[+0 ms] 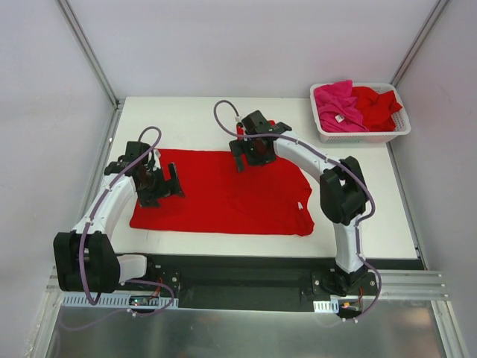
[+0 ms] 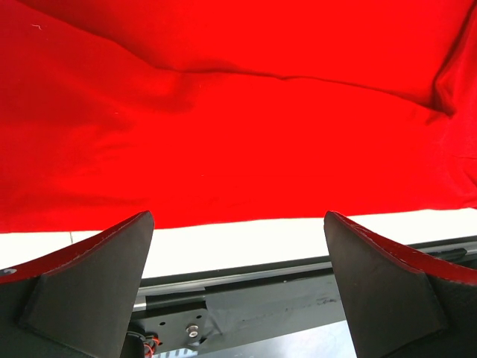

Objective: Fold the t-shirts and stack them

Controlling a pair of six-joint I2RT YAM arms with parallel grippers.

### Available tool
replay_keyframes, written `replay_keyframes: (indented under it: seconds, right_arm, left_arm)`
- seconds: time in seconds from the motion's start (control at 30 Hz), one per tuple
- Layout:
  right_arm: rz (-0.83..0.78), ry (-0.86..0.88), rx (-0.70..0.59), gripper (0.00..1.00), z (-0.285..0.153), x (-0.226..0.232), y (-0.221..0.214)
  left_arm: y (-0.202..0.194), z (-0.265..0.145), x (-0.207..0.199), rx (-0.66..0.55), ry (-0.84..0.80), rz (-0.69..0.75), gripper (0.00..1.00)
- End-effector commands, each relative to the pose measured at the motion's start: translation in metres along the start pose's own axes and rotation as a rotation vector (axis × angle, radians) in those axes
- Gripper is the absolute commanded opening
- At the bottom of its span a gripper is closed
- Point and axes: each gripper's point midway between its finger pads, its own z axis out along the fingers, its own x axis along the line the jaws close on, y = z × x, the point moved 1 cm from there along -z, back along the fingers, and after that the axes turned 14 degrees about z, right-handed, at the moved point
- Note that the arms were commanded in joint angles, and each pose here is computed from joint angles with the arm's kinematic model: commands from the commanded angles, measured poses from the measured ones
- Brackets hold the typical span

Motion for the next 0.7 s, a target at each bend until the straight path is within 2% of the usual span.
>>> replay_keyframes:
  seconds: [0.0,0.2,0.3,0.33,0.43,0.5,0.57,0.67]
  right_arm:
    - [-0.019,0.098,-0.012,0.96,-0.008,0.039,0.012]
    - [-0.038,0.095,0.040,0.97,0.010,0.052,0.001]
    - [-0.050,0.092,0.061,0.93,0.018,0.057,-0.007]
    - [-0.053,0.084,0.065,0.88,0.019,0.055,-0.009]
    - [-0.058,0.065,0.056,0.84,0.024,0.053,-0.012]
    - [-0.057,0.055,0.042,0.75,0.028,0.050,-0.012]
    - [-0.060,0.052,0.037,0.73,0.030,0.050,-0.012]
    - [-0.060,0.047,0.021,0.58,0.034,0.050,-0.007]
  left_arm:
    - [-0.004,-0.003,-0.004,0.005,-0.012,0.023,0.99]
    - [-0.005,-0.004,-0.002,0.003,0.002,0.027,0.99]
    - [-0.006,-0.005,-0.002,0.002,0.003,0.025,0.99]
    - [-0.006,-0.005,-0.001,0.002,0.003,0.027,0.99]
    - [-0.006,-0.006,-0.002,0.001,0.000,0.030,0.99]
    - [-0.005,-0.008,-0.004,0.002,-0.006,0.030,0.99]
    - [-0.007,-0.007,-0.004,0.007,-0.009,0.023,0.99]
    - [-0.011,-0.006,-0.007,0.015,-0.019,0.008,0.99]
